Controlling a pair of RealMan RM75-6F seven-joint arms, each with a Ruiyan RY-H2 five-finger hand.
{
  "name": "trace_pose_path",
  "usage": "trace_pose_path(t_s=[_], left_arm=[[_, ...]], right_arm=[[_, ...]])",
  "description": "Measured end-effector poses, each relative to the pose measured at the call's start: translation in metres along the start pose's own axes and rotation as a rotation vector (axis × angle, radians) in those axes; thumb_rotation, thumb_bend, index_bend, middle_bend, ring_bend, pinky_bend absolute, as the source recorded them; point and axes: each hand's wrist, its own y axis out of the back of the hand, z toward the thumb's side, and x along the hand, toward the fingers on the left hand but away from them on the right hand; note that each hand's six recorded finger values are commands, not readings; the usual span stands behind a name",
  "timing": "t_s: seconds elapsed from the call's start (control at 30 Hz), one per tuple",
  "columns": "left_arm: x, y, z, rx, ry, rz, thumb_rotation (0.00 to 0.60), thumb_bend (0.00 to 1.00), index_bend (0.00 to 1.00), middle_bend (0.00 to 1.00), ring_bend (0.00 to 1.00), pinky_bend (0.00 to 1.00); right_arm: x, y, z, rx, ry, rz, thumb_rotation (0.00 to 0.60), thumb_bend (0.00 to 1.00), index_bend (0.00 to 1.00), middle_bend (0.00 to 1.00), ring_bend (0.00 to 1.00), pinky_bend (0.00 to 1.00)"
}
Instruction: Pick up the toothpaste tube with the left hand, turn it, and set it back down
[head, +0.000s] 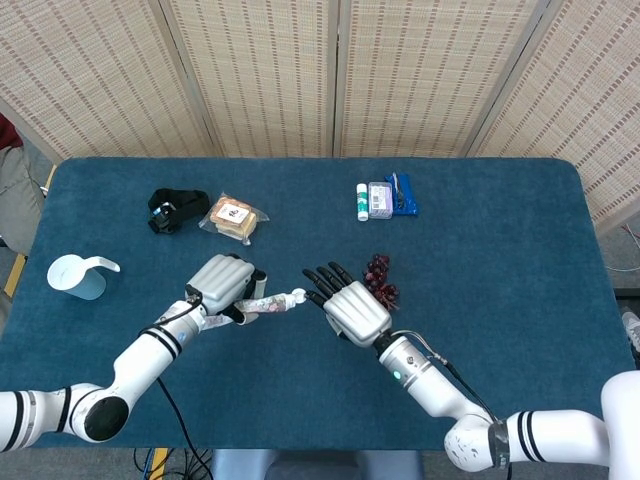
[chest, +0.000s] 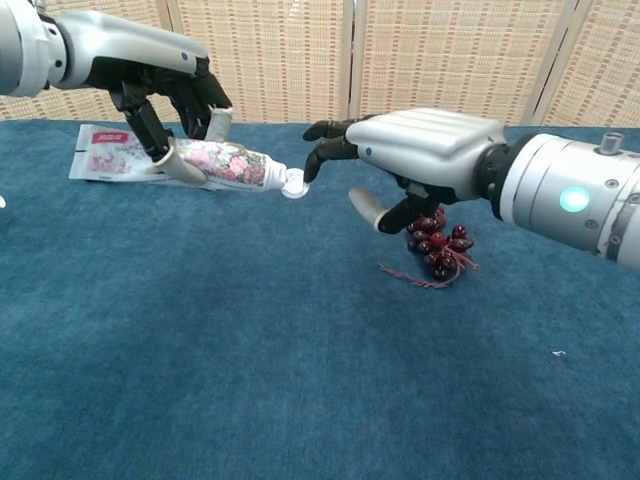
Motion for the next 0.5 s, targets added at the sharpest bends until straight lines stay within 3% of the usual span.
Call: trace_pose_path(t_s=[0.5], left_arm=[[-0.0079, 0.0001, 0.0074, -0.045, -0.033, -0.020, 0.600, 0.31, 0.59, 0.66, 0.41, 0.25]], right_arm=[[-0.0045, -0.0028, 0.0018, -0.010, 0.003, 0.003, 0.600, 0.61, 0.24, 0.00, 0.00, 0.00]])
